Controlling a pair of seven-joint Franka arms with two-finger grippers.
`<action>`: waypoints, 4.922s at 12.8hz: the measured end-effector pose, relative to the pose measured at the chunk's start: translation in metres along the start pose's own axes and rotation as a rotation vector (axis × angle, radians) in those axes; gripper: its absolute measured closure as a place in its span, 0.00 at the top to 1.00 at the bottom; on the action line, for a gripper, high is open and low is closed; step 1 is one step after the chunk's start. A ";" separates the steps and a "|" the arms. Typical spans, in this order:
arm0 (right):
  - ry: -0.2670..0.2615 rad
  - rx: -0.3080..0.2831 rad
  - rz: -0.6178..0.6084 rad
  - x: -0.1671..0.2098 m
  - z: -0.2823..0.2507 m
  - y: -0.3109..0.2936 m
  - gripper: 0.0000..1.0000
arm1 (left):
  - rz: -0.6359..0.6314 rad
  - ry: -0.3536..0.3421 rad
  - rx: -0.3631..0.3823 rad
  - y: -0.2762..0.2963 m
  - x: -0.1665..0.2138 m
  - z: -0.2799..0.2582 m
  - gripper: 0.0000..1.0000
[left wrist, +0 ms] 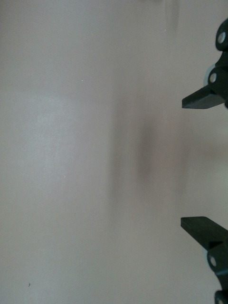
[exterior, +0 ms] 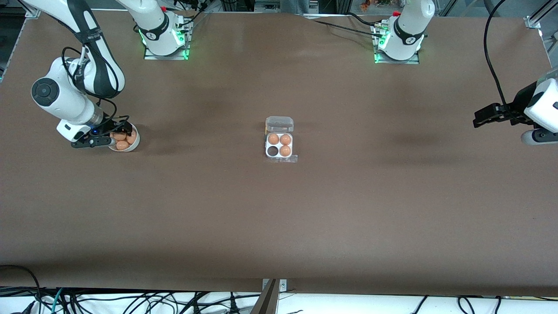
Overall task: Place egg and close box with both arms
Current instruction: 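Close the right gripper on one brown egg and lift it, then carry the egg with the right gripper over the empty carton cup, then lower the egg into the empty cup and open the right gripper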
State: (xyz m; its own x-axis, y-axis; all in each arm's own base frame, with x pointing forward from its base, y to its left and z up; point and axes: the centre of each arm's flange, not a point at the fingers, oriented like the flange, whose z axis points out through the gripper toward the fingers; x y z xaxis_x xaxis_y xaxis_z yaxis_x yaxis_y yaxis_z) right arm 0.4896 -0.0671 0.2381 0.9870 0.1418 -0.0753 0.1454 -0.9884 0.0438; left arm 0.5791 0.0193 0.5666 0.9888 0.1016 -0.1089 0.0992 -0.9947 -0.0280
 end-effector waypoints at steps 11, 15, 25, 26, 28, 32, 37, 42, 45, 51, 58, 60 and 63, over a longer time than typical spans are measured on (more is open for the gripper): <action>0.006 -0.006 -0.005 0.003 0.005 -0.002 0.58 | 0.000 0.000 0.000 0.000 0.000 0.000 1.00; 0.004 -0.006 -0.004 0.003 0.006 -0.002 0.50 | 0.000 0.000 0.000 0.000 0.000 0.000 1.00; -0.051 0.004 -0.013 0.032 -0.033 0.001 0.48 | 0.000 0.000 0.000 0.000 0.000 0.000 1.00; -0.071 0.007 -0.020 0.043 -0.050 -0.004 0.48 | 0.000 0.001 0.000 0.000 0.000 0.000 1.00; -0.097 0.004 -0.022 0.064 -0.083 -0.032 0.48 | 0.000 0.001 0.000 0.000 0.000 -0.001 1.00; -0.075 -0.029 0.020 0.091 -0.121 -0.144 0.48 | 0.000 0.002 0.000 0.000 0.000 -0.001 1.00; -0.045 -0.009 0.130 0.098 -0.129 -0.309 0.48 | 0.000 0.002 0.000 0.000 0.000 -0.001 1.00; -0.048 0.052 0.265 0.116 -0.103 -0.443 0.48 | 0.000 0.003 0.000 0.000 0.000 -0.001 1.00; -0.042 0.055 0.269 0.126 -0.075 -0.497 0.48 | 0.000 0.004 0.000 0.000 0.000 -0.002 1.00; -0.031 0.098 0.237 0.127 -0.063 -0.541 0.48 | 0.000 0.004 0.000 0.000 0.000 -0.002 1.00; -0.023 0.105 0.228 0.126 -0.034 -0.552 0.48 | -0.001 0.004 0.000 0.000 0.000 -0.002 1.00; -0.024 0.104 0.228 0.127 -0.032 -0.552 0.48 | -0.001 0.004 0.000 0.000 0.000 -0.002 1.00; -0.021 0.105 0.228 0.127 -0.026 -0.553 0.48 | -0.001 0.004 0.000 -0.001 0.000 -0.002 1.00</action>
State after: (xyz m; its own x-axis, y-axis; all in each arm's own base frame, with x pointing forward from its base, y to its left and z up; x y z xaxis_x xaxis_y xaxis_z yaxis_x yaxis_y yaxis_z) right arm 0.5365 0.4989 0.2301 0.9916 -0.0858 -0.0965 -0.0901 -0.9951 -0.0414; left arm 0.5794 0.0197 0.5687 0.9892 0.1025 -0.1045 0.1001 -0.9946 -0.0277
